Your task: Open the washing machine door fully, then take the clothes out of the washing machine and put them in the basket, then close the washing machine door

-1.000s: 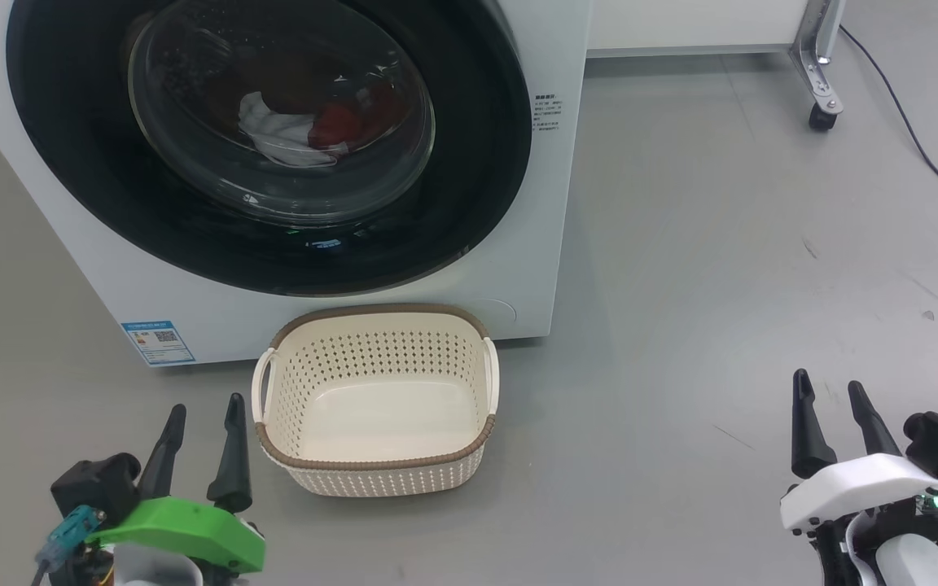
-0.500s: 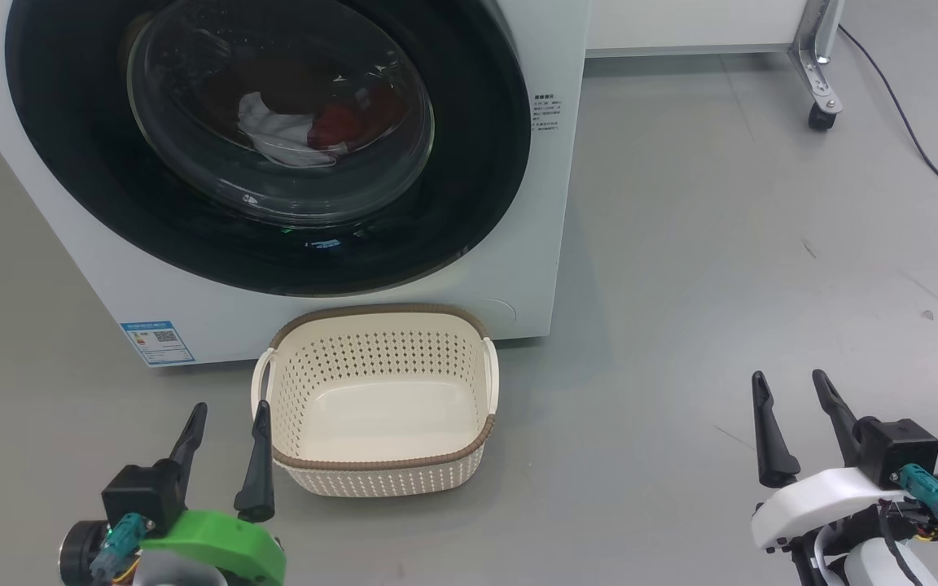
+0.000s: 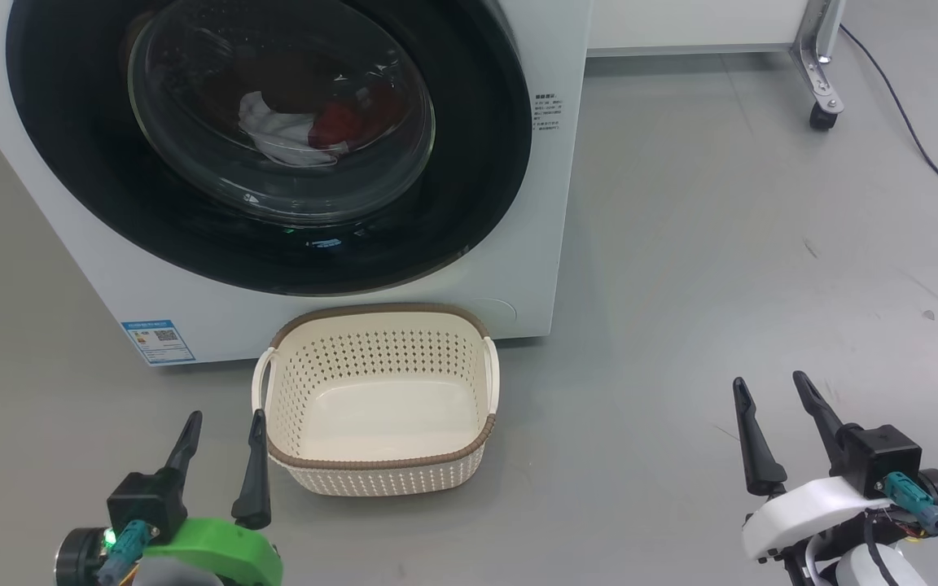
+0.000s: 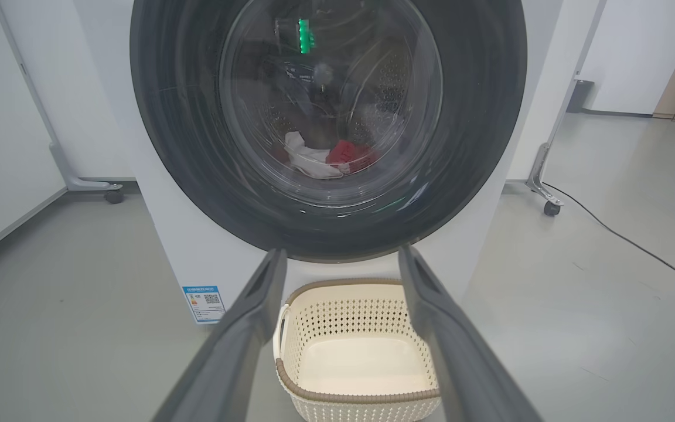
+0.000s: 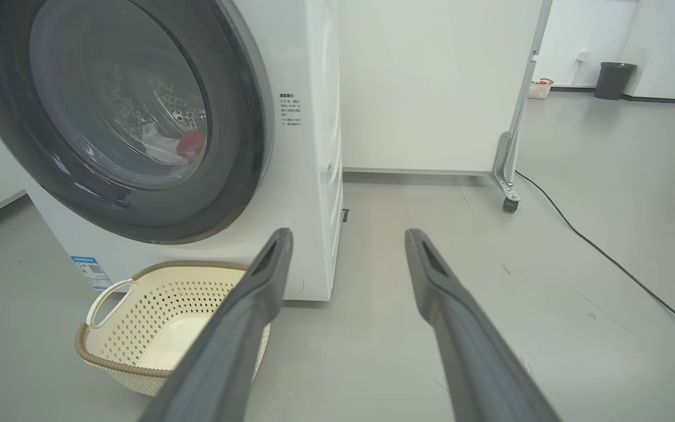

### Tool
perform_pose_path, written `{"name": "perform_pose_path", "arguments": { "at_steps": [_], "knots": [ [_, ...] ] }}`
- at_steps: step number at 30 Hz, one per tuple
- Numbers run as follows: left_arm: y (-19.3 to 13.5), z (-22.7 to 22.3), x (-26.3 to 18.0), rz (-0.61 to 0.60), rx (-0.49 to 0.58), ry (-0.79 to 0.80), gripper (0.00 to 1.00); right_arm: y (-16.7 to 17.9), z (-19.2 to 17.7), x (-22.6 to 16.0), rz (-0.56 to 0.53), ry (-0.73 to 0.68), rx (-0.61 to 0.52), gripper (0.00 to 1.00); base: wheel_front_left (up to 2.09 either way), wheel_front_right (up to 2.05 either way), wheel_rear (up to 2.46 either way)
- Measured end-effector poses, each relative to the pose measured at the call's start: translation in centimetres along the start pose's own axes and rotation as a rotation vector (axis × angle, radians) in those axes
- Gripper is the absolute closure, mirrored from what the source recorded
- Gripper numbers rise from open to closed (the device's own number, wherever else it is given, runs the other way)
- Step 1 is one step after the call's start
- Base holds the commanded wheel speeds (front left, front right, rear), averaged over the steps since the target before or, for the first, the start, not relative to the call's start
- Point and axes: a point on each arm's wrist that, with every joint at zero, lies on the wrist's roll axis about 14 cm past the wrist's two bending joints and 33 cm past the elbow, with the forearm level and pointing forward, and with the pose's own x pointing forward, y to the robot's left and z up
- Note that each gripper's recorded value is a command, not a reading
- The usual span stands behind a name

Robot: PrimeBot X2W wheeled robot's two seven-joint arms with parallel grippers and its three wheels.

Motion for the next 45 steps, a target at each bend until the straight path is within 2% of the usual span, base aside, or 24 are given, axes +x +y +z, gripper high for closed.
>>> {"name": "perform_pose_path", "arguments": {
  "at_steps": [14,15,16,17,18,28,32,38,45],
  "knots": [
    [0.8,-0.7,-0.1,0.034,-0.014,0.020,0.00,-0.4,-0.1,0.0,-0.022,0.000,-0.006,0.01,0.00,0.00,0.00],
    [0.8,-0.7,-0.1,0.035,-0.015,0.021,0.00,-0.4,-0.1,0.0,-0.023,0.000,-0.006,0.11,0.00,0.00,0.00],
    [0.8,-0.8,-0.1,0.036,-0.016,0.021,0.00,-0.5,0.0,0.0,-0.025,-0.001,-0.005,0.27,0.00,0.00,0.00],
    [0.8,-0.8,-0.1,0.037,-0.017,0.021,0.00,-0.5,0.0,0.0,-0.026,-0.001,-0.004,0.54,0.00,0.00,0.00],
    [0.8,-0.8,-0.1,0.038,-0.017,0.022,0.00,-0.5,0.0,0.0,-0.027,-0.002,-0.003,1.00,0.00,0.00,0.00],
    [0.9,-1.0,-0.1,0.043,-0.018,0.027,0.00,-0.5,0.0,0.1,-0.028,-0.005,0.007,1.00,0.00,0.00,0.00],
    [1.0,-1.0,-0.1,0.044,-0.016,0.028,0.00,-0.3,0.0,0.1,-0.029,-0.007,0.047,1.00,0.00,0.00,0.00],
    [1.0,-1.1,0.0,0.043,-0.005,0.032,0.00,-1.0,-0.3,0.2,-0.088,-0.018,0.277,1.00,0.00,0.00,0.00],
    [1.1,-0.6,1.0,0.044,-0.002,0.017,0.00,-2.6,-1.3,0.7,-0.147,-0.017,0.471,1.00,0.00,0.00,0.00]
  ]
}}
